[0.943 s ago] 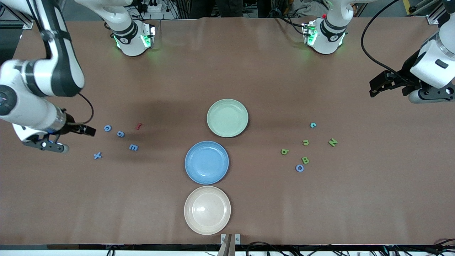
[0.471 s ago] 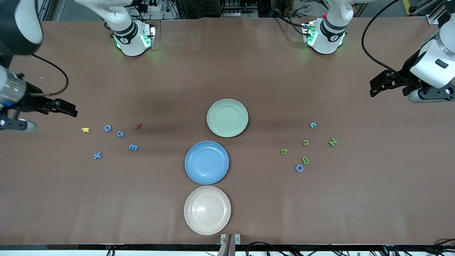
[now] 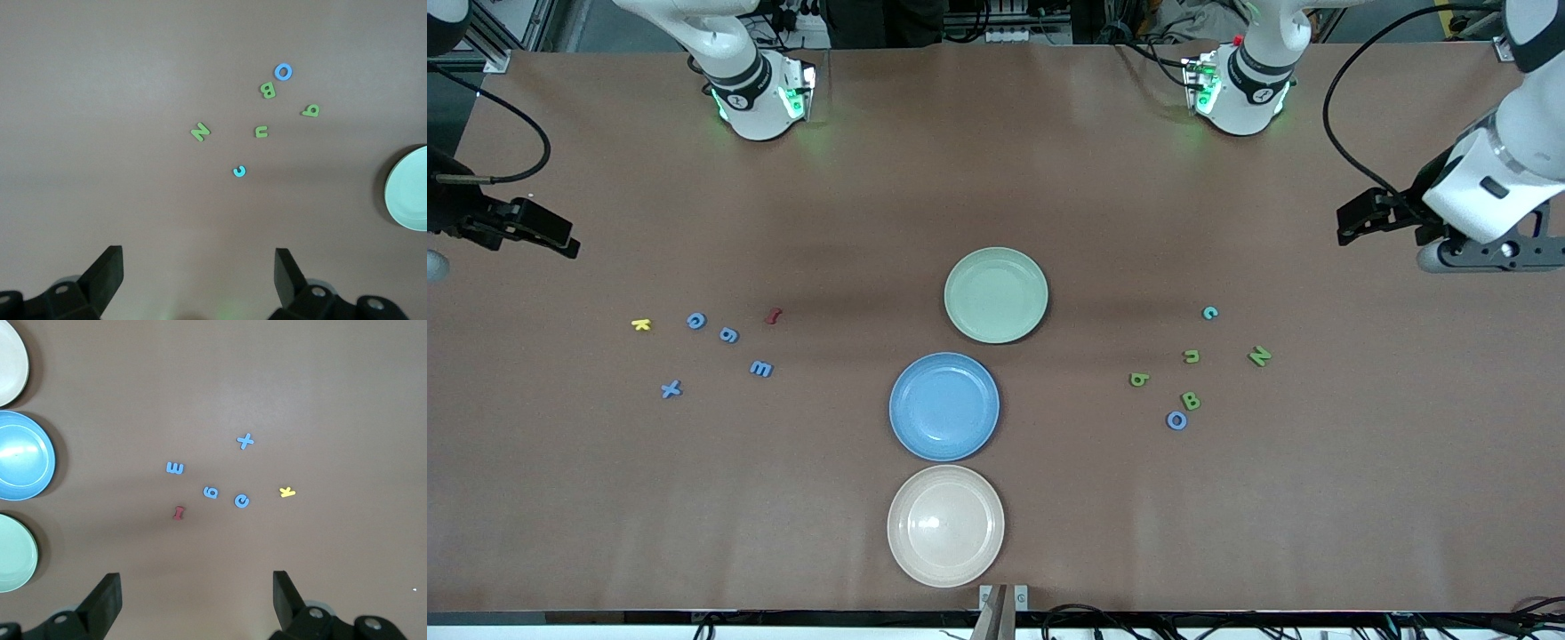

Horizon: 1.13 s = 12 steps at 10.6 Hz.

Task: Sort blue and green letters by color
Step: 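Move the right gripper toward the blue letters while the left gripper approaches green letters, then grasp the blue C with the right gripper while the left gripper grasps N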

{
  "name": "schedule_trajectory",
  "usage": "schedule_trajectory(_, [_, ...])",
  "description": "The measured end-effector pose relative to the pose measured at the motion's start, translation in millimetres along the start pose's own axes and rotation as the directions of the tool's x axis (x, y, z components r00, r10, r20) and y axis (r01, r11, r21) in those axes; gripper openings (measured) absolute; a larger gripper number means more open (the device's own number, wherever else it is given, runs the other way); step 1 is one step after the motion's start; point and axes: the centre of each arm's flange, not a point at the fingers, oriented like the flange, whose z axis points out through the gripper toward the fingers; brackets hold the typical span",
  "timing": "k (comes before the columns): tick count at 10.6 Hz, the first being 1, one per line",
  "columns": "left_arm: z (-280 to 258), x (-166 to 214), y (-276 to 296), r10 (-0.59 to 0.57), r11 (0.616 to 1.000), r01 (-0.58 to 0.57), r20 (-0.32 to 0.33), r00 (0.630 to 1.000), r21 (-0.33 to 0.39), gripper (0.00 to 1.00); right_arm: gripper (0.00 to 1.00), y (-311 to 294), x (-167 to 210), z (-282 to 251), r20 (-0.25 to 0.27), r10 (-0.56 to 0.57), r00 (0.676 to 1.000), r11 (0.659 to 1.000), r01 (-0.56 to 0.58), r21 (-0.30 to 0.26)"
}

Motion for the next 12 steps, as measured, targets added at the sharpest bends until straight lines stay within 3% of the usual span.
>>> schedule_trajectory(4, [74,13,1,0.032,0.999,-0.032,-0.002,0.999,-0.001,1.00,1.00,25,3,1,0.003,0.044,0.999,0.999,-0.044,-0.011])
schedule_trajectory(8, [139,12,1,0.198,0.980,-0.198,0.002,0.980,-0.002,1.00,1.00,29,4,4,0.008,0.048,0.999,0.999,-0.048,-0.013])
schedule_trajectory(10, [164,11,1,0.302,0.953,-0.302,-0.005,0.953,-0.002,1.00,1.00,27,7,8,0.016,0.045,0.999,0.999,-0.045,-0.014])
schedule_trajectory(12, [195,11,-9,0.428,0.904,-0.428,-0.036,0.903,0.006,1.00,1.00,25,13,21,0.037,0.043,0.998,0.999,-0.042,-0.018])
